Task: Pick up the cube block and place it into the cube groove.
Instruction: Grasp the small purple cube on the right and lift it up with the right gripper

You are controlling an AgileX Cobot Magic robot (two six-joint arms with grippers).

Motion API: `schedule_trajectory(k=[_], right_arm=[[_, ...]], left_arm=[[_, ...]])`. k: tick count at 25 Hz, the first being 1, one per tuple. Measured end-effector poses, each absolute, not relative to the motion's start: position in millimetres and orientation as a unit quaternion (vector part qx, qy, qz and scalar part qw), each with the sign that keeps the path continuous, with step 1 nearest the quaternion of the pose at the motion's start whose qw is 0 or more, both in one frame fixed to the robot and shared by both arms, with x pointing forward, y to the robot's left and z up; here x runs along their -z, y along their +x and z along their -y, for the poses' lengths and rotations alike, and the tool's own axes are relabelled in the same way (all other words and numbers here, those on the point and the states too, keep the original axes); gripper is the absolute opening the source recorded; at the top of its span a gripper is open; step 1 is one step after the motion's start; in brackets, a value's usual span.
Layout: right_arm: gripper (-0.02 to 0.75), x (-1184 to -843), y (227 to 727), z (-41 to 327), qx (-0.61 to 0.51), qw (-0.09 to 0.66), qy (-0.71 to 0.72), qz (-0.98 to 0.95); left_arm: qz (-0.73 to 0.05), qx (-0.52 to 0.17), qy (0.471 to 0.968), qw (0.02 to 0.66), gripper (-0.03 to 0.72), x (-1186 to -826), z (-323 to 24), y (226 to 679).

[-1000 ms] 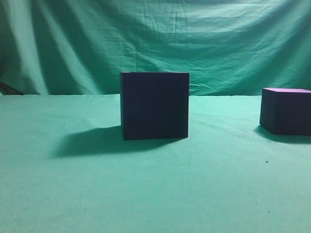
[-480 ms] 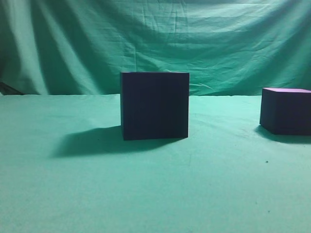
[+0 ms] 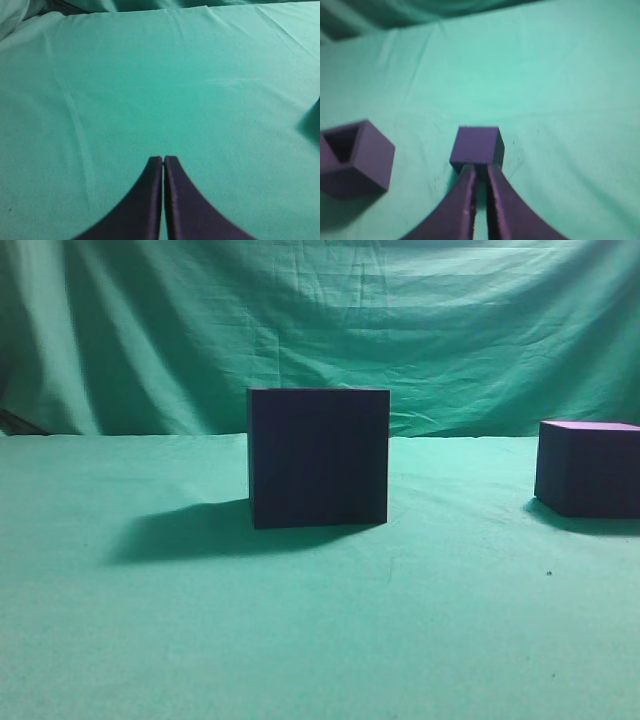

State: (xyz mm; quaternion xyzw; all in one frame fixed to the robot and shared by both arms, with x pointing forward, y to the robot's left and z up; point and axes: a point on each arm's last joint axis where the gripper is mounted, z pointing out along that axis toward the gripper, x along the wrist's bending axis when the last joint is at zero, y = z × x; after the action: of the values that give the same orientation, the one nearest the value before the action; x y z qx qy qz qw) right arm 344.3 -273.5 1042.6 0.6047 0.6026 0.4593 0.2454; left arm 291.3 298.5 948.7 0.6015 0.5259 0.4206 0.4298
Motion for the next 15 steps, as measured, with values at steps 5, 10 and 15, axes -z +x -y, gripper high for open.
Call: schedule_trajectory(k=[5, 10, 15], right_arm=[[0.000, -1057, 370, 266, -0.393, 0.182, 0.595, -0.677], [0.000, -1068, 407, 245, -0.325, 0.099, 0.582, -0.739], [0.000, -1067, 452, 222, -0.198, 0.065, 0.594, -0.777]], left_arm=[[-0.526, -0.421, 0.602, 0.430, 0.000, -949, -298, 291], [-0.526, -0.421, 0.602, 0.430, 0.000, -949, -298, 291], [-0.526, -0.421, 0.602, 0.430, 0.000, -949, -298, 291]])
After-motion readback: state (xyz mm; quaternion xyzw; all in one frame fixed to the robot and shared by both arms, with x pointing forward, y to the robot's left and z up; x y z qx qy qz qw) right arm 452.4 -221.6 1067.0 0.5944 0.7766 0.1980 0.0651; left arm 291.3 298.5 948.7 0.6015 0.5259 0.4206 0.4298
